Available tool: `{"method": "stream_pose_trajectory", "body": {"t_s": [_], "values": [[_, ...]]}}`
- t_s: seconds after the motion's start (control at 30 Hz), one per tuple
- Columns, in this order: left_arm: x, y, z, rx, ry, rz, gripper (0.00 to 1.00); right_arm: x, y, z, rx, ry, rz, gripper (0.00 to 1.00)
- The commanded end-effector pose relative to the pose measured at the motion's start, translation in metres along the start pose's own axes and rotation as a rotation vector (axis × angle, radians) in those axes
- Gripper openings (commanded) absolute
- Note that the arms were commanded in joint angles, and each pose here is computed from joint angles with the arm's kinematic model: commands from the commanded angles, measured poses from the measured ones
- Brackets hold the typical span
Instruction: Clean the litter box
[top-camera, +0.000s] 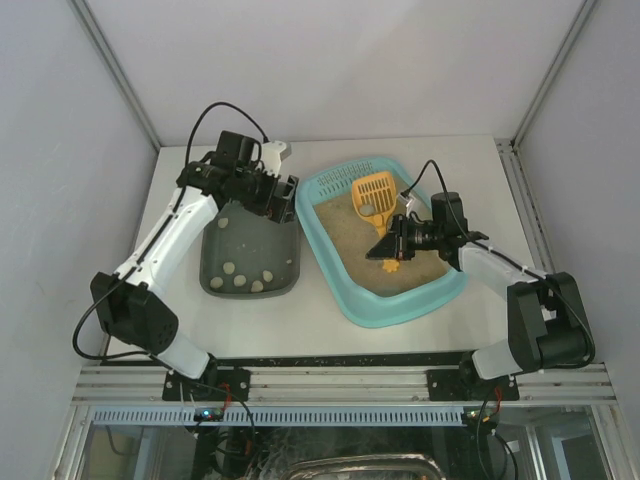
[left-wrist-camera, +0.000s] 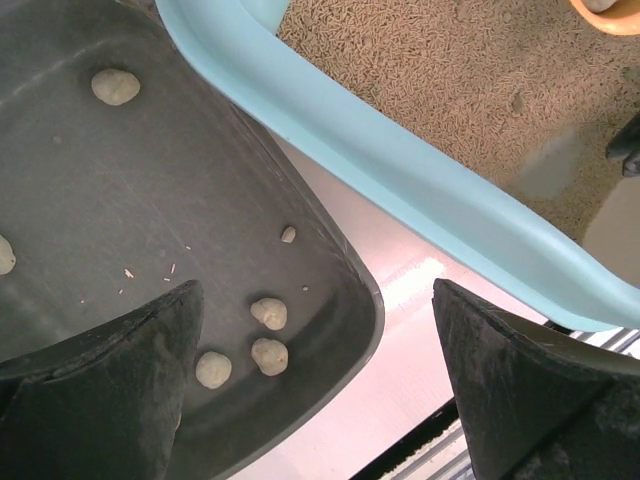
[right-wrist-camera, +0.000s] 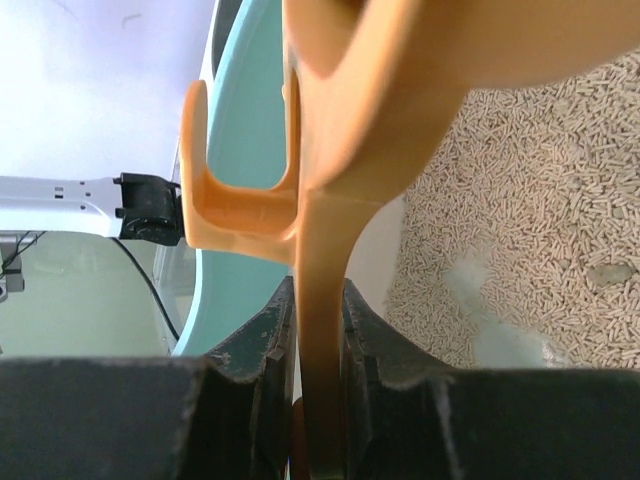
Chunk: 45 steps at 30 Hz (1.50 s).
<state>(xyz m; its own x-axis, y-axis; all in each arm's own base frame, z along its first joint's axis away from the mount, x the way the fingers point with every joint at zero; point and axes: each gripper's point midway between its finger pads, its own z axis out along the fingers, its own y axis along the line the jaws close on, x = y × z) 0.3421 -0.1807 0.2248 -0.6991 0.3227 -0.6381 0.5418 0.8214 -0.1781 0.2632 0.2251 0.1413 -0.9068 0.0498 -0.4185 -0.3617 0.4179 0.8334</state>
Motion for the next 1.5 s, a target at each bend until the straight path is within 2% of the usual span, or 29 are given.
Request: {"method": "stream_pose_trajectory", "body": {"t_s": [0.0, 0.1, 0.2, 0.27, 0.37, 0.47, 0.6, 0.77, 0.87, 1.13, 1.47], "values": [[-0.012, 0.01, -0.021, 0.031, -0.078, -0.031, 1.0, -0.025, 0.008, 0.004, 0.008, -0.043, -0.066, 0.0], [-0.035, 0.037, -0.042, 0.01, -0.136, -0.109, 1.0, -0.021, 0.014, 0.016, 0.039, 0.017, -0.071, 0.0], [-0.054, 0.056, -0.059, -0.039, -0.168, -0.108, 1.0, -0.023, 0.023, 0.024, 0.074, 0.02, -0.106, 0.0], [-0.062, 0.058, -0.07, -0.01, -0.186, -0.142, 1.0, -0.032, 0.023, 0.026, 0.166, -0.004, -0.126, 0.0], [-0.071, 0.075, -0.08, 0.005, -0.245, -0.253, 1.0, -0.033, 0.034, 0.029, 0.282, 0.043, -0.26, 0.0], [-0.079, 0.11, -0.091, -0.079, -0.295, -0.312, 1.0, -0.029, 0.049, 0.036, 0.31, 0.099, -0.368, 0.0], [-0.082, 0.151, -0.106, -0.142, -0.327, -0.372, 1.0, -0.028, 0.061, 0.047, 0.311, 0.151, -0.375, 0.0], [-0.068, 0.182, -0.117, -0.146, -0.357, -0.488, 1.0, -0.035, 0.083, 0.065, 0.369, 0.207, -0.49, 0.0], [-0.059, 0.193, -0.116, -0.147, -0.354, -0.535, 1.0, -0.036, 0.078, 0.078, 0.476, 0.281, -0.579, 0.0], [-0.035, 0.195, -0.104, -0.165, -0.314, -0.596, 1.0, -0.052, 0.075, 0.11, 0.574, 0.274, -0.7, 0.0], [-0.02, 0.186, -0.091, -0.117, -0.285, -0.639, 1.0, -0.053, 0.056, 0.108, 0.817, 0.286, -0.975, 0.0]]}}
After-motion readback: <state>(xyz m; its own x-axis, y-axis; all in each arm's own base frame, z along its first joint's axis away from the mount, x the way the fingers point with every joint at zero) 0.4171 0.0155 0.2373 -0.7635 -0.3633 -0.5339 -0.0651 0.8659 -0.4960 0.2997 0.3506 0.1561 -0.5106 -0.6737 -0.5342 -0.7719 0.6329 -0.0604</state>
